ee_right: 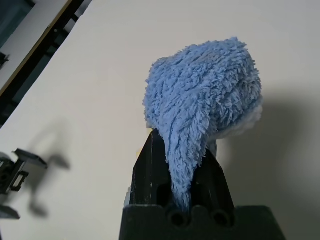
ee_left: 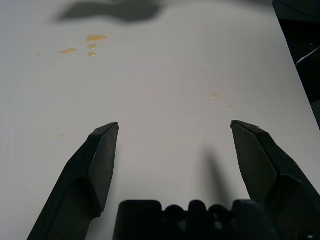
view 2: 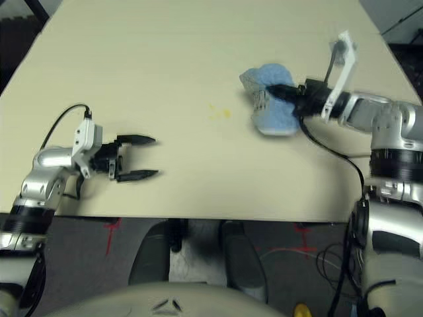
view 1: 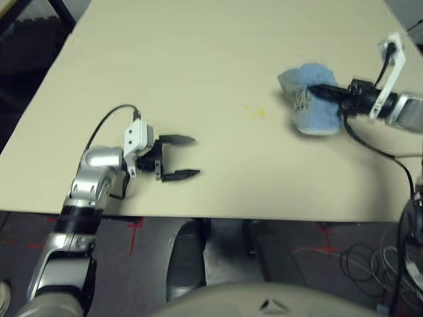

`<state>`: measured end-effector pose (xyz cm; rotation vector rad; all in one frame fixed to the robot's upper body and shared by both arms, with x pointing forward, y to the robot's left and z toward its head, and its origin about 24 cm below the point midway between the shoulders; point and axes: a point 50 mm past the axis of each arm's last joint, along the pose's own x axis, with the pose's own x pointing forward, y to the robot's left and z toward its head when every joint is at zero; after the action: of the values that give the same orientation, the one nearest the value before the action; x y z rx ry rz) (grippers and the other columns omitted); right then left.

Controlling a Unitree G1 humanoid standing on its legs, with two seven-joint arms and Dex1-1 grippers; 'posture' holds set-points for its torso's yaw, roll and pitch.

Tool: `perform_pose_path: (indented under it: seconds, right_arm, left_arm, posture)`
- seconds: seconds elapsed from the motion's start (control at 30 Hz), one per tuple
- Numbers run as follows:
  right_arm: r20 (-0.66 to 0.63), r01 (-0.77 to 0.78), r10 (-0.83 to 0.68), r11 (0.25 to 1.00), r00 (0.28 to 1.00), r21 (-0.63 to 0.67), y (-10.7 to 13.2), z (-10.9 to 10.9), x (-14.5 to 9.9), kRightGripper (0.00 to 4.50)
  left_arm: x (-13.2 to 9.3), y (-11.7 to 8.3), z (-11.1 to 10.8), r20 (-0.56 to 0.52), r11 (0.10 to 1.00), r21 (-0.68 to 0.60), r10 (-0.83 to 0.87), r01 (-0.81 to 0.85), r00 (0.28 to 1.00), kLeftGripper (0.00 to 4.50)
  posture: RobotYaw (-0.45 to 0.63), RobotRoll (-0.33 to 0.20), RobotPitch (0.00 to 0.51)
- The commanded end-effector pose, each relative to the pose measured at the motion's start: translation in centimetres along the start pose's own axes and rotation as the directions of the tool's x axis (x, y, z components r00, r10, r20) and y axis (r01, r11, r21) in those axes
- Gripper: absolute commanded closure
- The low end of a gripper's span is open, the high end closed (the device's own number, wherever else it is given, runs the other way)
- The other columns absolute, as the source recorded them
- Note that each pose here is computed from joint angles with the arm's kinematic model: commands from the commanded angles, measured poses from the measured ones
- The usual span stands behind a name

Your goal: Wipe the water off the table with a rag.

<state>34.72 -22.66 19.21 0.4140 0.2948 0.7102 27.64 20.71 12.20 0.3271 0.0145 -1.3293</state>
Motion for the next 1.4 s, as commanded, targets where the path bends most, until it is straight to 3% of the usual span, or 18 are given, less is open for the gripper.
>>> perform_pose_path:
  seconds: [0.03, 0.3, 0.73, 1.1, 1.4]
  right_arm:
    - [-0.008, 0.024, -0.024, 1.0, 1.0, -0.018, -0.2, -0.4, 1.8, 4.39]
    - [-0.111, 0.062, -0.065, 0.997, 0.992, -0.034, -0.6, -3.1, 6.7, 4.39]
    - [-0.246, -0.02, 0.013, 0.999, 0.969, -0.026, 0.2, -6.2, 9.3, 4.39]
    - [-0.339, -0.18, 0.177, 0.983, 0.924, 0.023, 4.0, -9.6, 12.6, 4.39]
    - [-0.366, -0.311, 0.32, 0.947, 0.874, 0.084, 7.4, -10.5, 14.1, 4.39]
  left_arm:
    - [0.0, -0.1, -0.4, -0.028, 1.0, -0.002, -0.006, 0.006, 1.0, 0.0]
    - [-0.7, 0.8, -0.1, -0.043, 0.994, 0.069, 0.084, -0.08, 0.996, 0.0]
    - [-1.1, 1.5, -0.9, -0.103, 0.97, 0.118, 0.224, -0.212, 0.969, 0.0]
    - [-1.2, 1.8, -1.1, -0.113, 0.963, 0.137, 0.25, -0.234, 0.962, 0.0]
    - [-1.2, 1.6, -1.3, -0.107, 0.965, 0.13, 0.243, -0.229, 0.964, 0.0]
  posture:
    - [0.11, 0.0, 0.235]
    - [0.16, 0.0, 0.241]
    - [0.19, 0.0, 0.248]
    - [0.2, 0.0, 0.255]
    - [0.2, 0.0, 0.259]
